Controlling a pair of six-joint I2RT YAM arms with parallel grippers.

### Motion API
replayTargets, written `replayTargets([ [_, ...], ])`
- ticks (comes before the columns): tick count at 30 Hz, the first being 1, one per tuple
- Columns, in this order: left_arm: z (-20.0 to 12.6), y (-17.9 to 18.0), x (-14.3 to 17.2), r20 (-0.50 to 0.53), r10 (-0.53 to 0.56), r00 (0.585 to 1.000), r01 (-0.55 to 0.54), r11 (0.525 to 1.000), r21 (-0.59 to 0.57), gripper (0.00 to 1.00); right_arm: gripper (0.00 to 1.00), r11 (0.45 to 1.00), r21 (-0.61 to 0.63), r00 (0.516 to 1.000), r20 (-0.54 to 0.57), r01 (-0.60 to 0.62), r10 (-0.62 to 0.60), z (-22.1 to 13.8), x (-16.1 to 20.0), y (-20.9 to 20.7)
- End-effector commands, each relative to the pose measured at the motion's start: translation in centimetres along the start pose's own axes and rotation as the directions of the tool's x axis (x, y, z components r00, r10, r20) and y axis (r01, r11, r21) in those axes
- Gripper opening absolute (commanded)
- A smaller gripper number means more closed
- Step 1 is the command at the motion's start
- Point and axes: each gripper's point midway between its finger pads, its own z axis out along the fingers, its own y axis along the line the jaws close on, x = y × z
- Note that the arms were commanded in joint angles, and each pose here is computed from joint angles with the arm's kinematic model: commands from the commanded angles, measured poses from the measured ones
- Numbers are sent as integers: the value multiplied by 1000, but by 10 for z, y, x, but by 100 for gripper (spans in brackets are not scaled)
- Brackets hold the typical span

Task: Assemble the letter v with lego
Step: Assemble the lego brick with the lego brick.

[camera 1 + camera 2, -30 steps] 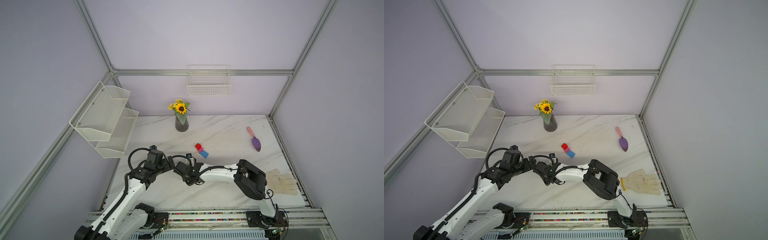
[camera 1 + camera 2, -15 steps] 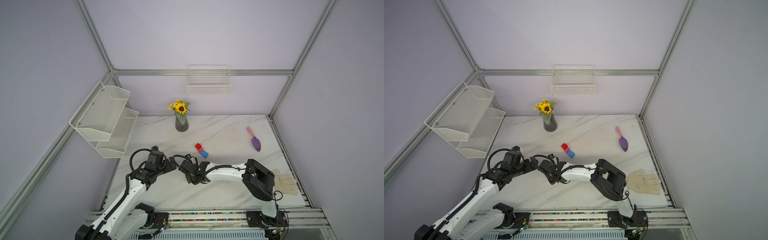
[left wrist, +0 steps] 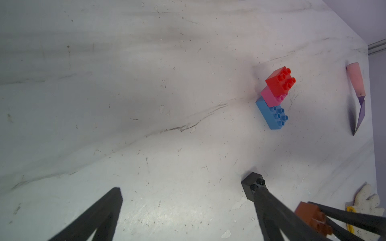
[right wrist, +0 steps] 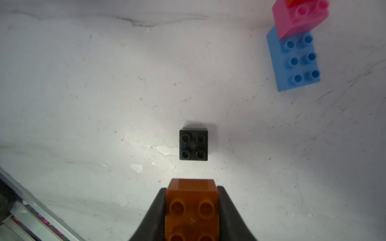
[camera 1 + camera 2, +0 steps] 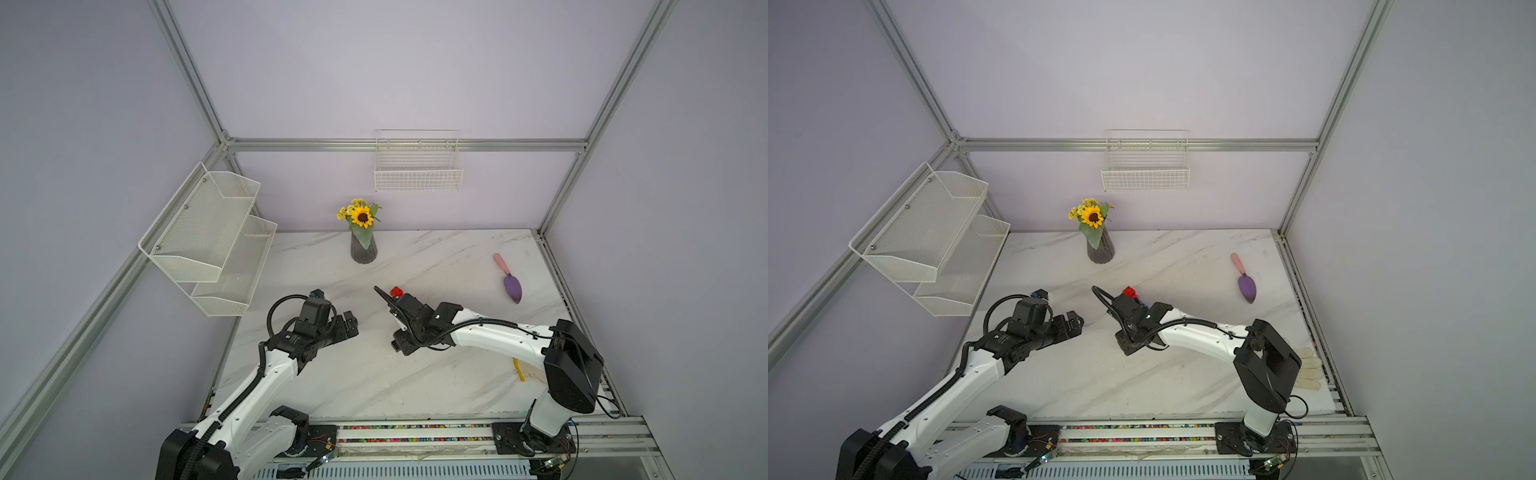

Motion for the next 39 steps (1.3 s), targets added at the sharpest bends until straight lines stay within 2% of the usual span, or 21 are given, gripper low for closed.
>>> replayTargets([
  [1,-4,-22,-10,30,42,999,-45,994,96,100,23,999,7,998,-42,39,-39,7,8,-1],
  [9,-1,-26,14,-11,4,1000,-2,980,198,100,23,999,18,996,-72,51,-50,21,4,-7],
  [19,4,-19,27,-27,-3,1000,8,980,198,100,23,999,8,998,-48,36,-35,29,-9,-5],
  [39,11,-16,33,-47,2,999,7,980,197,100,22,999,-25,996,-86,-36,34,49,9,0],
])
